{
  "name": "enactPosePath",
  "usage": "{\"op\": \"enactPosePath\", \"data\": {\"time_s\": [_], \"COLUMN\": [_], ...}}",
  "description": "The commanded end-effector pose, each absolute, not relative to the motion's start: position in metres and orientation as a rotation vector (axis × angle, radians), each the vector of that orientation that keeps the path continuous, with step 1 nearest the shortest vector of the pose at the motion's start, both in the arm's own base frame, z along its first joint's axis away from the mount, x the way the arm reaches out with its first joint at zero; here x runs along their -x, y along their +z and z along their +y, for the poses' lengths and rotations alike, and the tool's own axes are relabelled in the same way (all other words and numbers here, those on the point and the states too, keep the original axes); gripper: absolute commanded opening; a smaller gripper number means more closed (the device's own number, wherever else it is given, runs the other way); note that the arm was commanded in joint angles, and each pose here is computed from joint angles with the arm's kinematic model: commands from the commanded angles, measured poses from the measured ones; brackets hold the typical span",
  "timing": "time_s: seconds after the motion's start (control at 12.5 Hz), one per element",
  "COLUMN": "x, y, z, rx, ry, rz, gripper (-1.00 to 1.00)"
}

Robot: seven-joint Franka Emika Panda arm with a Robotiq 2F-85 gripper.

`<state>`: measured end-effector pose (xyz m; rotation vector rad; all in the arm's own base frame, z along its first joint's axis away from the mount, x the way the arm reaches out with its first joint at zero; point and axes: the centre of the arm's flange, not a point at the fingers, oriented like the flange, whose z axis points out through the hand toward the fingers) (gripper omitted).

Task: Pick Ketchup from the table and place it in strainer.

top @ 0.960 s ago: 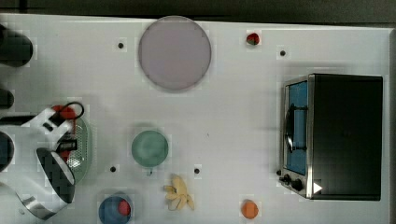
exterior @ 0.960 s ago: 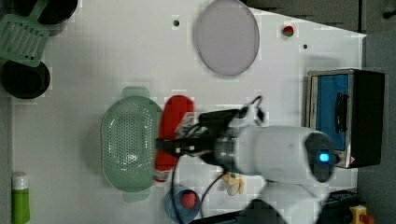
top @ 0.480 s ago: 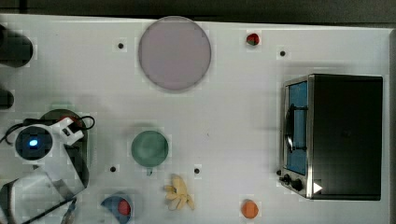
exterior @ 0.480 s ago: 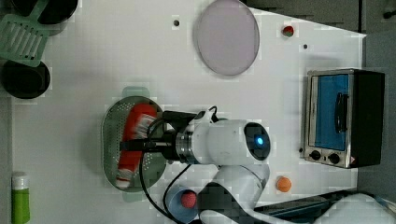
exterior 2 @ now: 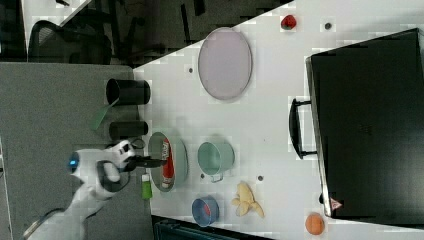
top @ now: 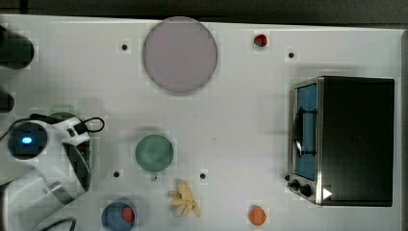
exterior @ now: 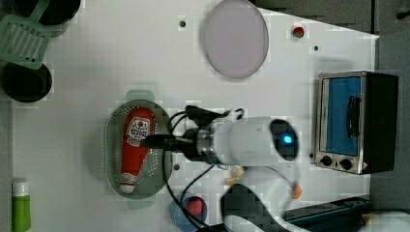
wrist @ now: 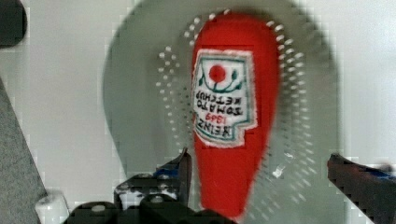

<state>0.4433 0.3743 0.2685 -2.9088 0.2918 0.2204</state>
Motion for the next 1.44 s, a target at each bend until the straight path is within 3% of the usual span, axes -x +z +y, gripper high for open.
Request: {"op": "enactPosePath", "data": {"time_s": [0.08,0.48,1.04,1.44], "x": [-0.463,-0.471,-0.524,-0.524], "y": [0.404,0.510,0.585,0.585], "z": [0.364,0.269,0.076,-0.015], "rx": [2.912,3.056,2.837,2.796], "ry": [0.039,0.156,0.038,0.047], "rz": [0.438,0.668,1.185,1.329], "gripper": [1.00,1.00,1.00,1.00]}}
